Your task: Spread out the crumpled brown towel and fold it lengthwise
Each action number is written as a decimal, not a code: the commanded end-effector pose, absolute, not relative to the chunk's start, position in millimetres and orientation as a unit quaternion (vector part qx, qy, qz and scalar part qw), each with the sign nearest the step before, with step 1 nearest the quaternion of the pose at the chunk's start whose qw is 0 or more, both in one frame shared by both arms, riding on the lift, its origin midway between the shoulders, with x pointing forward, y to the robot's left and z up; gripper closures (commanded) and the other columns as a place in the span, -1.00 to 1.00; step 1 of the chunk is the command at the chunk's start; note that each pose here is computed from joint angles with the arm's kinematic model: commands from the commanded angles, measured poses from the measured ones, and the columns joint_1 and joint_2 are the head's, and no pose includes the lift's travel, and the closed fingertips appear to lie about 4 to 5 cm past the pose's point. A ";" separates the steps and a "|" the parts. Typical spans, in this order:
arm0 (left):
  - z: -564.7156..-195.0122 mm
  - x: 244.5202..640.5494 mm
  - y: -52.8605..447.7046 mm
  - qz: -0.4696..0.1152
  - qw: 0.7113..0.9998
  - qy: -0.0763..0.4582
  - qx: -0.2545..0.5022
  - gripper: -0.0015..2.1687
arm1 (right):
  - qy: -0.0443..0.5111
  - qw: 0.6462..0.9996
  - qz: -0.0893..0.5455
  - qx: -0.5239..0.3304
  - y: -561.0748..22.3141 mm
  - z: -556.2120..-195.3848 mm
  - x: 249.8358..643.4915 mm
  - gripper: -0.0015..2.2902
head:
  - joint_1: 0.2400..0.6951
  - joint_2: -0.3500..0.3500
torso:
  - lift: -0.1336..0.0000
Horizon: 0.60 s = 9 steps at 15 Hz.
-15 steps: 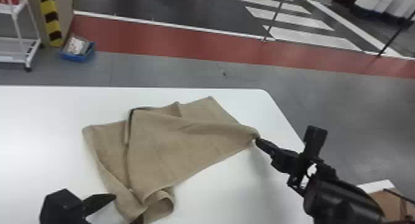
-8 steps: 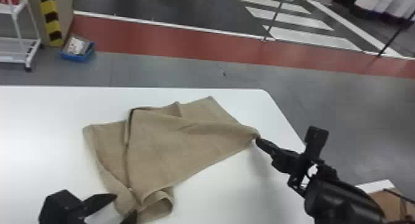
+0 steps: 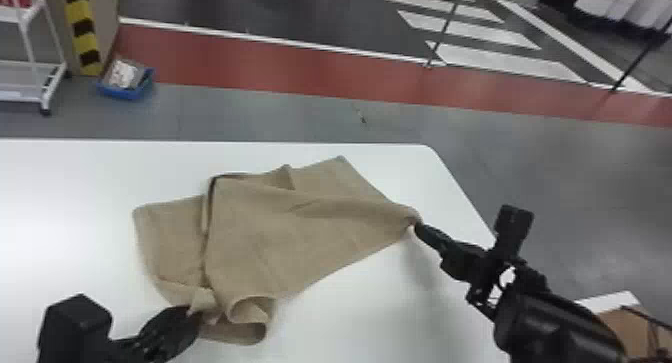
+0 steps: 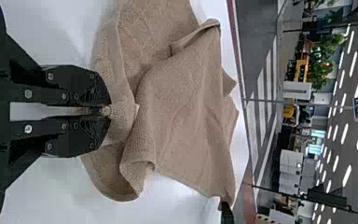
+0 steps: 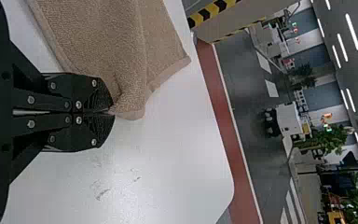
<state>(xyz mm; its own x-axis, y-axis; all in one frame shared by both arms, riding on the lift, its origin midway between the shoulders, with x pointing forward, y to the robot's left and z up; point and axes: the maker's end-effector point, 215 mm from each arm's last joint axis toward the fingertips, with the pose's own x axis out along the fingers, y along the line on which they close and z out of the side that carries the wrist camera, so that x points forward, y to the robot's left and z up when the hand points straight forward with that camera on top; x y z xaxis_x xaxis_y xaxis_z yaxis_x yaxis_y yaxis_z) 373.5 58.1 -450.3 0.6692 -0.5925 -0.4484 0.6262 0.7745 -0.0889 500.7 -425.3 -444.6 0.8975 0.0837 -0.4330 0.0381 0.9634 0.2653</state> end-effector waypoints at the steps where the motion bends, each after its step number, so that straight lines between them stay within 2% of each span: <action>1: -440.2 386.2 76.9 -0.316 0.921 0.224 0.030 0.58 | 0.227 0.964 0.012 0.135 -425.1 -444.7 500.4 0.47 | 1.00 -1.00 | -0.85; 6: -426.2 427.2 150.1 -0.246 0.945 0.211 0.033 0.58 | 0.225 0.965 0.016 0.131 -418.8 -440.4 508.3 0.48 | 1.00 -1.00 | -0.85; 9: -432.6 435.5 189.6 -0.209 0.953 0.218 0.039 0.57 | 0.227 0.966 0.012 0.127 -421.4 -441.3 509.0 0.48 | 1.00 -0.88 | -0.85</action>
<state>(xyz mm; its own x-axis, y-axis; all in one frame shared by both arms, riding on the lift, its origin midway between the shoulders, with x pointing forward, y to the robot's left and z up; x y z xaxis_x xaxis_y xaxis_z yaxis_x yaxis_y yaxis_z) 431.7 170.3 -429.7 0.8050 -0.4148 -0.4242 0.4464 0.8944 -0.0275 508.5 -420.3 -441.1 0.8971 0.0845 -0.4336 0.0323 0.9663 0.2553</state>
